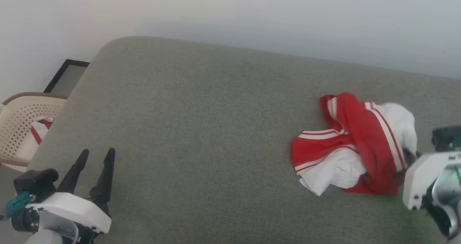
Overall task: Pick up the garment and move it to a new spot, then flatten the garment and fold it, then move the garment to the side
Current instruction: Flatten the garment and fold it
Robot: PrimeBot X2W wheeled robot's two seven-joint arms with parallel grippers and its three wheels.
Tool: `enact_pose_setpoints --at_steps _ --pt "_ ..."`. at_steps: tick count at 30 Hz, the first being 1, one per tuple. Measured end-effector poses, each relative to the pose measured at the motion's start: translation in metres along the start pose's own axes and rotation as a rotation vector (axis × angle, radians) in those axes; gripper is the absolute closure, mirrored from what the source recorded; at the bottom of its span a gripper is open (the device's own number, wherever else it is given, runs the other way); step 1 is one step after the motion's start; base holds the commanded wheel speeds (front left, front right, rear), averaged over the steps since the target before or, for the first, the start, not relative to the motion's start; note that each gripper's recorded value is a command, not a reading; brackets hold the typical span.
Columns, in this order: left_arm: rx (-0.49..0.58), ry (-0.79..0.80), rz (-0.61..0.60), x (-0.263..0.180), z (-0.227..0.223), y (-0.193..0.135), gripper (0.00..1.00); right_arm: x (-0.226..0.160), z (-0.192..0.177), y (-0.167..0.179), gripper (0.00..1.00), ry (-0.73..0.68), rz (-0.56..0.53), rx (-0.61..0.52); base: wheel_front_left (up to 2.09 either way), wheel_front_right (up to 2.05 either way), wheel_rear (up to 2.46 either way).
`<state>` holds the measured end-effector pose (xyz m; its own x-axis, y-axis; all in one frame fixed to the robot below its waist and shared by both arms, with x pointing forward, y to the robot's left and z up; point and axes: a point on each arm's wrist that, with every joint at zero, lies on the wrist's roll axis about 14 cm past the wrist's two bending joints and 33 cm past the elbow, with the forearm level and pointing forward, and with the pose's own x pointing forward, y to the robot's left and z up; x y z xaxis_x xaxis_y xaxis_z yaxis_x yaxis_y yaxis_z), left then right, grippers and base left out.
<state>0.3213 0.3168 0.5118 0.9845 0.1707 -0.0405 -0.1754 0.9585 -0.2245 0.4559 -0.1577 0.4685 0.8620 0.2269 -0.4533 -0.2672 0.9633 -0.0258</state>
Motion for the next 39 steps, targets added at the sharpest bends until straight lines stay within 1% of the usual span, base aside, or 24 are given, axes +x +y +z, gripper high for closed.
enact_pose_setpoints --at_steps 2,3,4,5,6,7,11,16,20,25,32,34,39 --pt "-0.002 0.004 -0.009 0.002 -0.001 -0.002 0.0 -0.001 -0.017 -0.002 1.0 0.042 -0.006 0.012 0.0 0.0 0.0" --pt "-0.002 0.006 -0.011 0.002 -0.002 -0.003 0.0 -0.001 -0.024 -0.001 0.97 0.054 -0.006 0.029 0.0 0.0 0.0" --pt "-0.003 0.007 -0.014 0.003 -0.003 -0.004 0.0 0.0 -0.029 0.0 0.75 0.064 -0.005 0.027 0.0 0.0 0.0" --pt "-0.003 0.009 -0.016 0.003 -0.004 -0.005 0.0 0.0 -0.033 0.001 0.55 0.073 -0.004 0.024 0.0 0.0 0.0" --pt "-0.002 0.011 -0.016 0.004 -0.004 -0.005 0.0 0.0 -0.036 0.001 0.18 0.078 -0.006 0.027 0.0 0.0 0.0" --pt "-0.002 0.011 -0.016 0.004 -0.004 -0.005 0.0 0.0 -0.036 0.001 0.0 0.078 -0.006 0.027 0.0 0.0 0.0" --pt "-0.002 0.012 -0.021 0.004 -0.004 -0.006 0.0 -0.001 -0.044 0.004 0.0 0.101 0.005 0.025 0.0 0.0 0.0" --pt "0.001 0.008 -0.031 0.004 -0.003 -0.007 0.0 -0.002 -0.028 -0.001 0.0 0.09 0.016 0.054 0.0 0.0 0.0" --pt "0.002 0.013 -0.035 0.005 -0.004 -0.008 0.0 0.0 -0.009 -0.017 0.0 0.055 -0.015 0.061 0.0 0.0 0.0" --pt "0.0 0.023 -0.039 0.007 -0.007 -0.01 0.0 0.01 -0.006 -0.033 0.0 0.086 -0.052 0.084 0.0 0.0 0.0" --pt "-0.001 0.033 -0.04 0.013 -0.01 -0.013 0.0 0.03 -0.036 -0.042 0.0 0.243 -0.08 0.116 0.0 0.0 0.0" --pt "0.0 0.039 -0.038 0.015 -0.012 -0.013 0.0 0.035 -0.045 -0.044 0.0 0.291 -0.089 0.105 0.0 0.0 0.0" --pt "0.001 0.056 -0.033 0.021 -0.018 -0.012 0.0 0.049 -0.061 -0.042 0.0 0.365 -0.088 0.129 0.0 0.0 0.0"
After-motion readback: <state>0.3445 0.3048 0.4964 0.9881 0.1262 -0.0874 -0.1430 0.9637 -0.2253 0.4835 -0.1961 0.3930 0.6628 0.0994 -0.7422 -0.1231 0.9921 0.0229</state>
